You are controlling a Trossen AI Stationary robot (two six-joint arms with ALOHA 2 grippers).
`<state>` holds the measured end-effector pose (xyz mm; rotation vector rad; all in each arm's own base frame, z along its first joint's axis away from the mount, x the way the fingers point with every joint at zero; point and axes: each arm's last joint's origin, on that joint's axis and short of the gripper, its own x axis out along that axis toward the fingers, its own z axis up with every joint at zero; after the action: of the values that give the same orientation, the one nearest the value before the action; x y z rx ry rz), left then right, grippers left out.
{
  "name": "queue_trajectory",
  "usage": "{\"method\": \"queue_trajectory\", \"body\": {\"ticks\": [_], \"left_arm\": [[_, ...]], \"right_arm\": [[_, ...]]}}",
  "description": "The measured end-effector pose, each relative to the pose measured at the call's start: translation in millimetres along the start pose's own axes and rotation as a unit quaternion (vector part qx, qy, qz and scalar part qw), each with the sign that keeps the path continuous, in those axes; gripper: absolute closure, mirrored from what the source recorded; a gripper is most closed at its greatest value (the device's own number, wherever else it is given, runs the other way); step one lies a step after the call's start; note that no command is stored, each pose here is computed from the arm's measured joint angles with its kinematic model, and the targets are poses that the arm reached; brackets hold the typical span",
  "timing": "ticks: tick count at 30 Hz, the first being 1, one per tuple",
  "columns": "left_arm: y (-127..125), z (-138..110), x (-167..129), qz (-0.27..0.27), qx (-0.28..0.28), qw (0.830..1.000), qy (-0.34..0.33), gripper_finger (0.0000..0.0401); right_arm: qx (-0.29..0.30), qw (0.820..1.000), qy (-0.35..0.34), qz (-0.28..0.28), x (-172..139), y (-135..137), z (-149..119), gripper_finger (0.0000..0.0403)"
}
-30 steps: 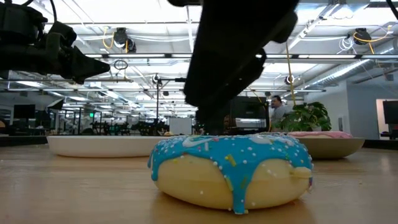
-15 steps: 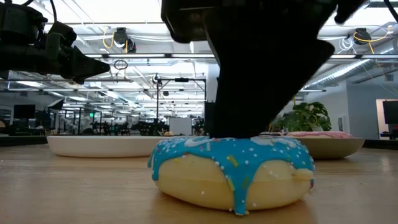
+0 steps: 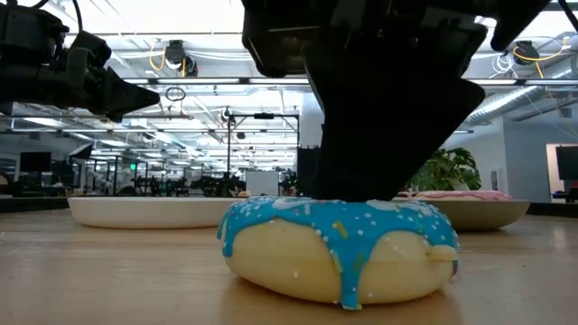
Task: Pick & Place donuts
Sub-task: Put the large blue donut on the gray plate
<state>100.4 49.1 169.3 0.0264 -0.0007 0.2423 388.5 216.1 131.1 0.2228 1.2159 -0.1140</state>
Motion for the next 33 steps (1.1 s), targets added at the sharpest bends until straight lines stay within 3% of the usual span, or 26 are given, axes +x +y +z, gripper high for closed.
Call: {"method": "queue_trajectory", "body": {"ticks": [6,17,29,33], "left_arm": [[0,0,0,0.000,0.000,1.000,0.000,0.0364],[0,0,0,0.000,0.000,1.000,0.000,0.0364],[0,0,0,0.000,0.000,1.000,0.000,0.0364],[0,0,0,0.000,-0.001,1.000,0.001,0.0364]], "right_arm": [[0.029,0.999,0.028,0.025,9,-6,-5,0.0233],[-0.004,0.998,-0.005,0.059,-13,-7,6,0.0375],[-0.011,0.991,-0.098,0.087,-92,-23,32,0.0383],[0.003,0.991,-0.117,0.060,-123,-39,36,0.0386]]}}
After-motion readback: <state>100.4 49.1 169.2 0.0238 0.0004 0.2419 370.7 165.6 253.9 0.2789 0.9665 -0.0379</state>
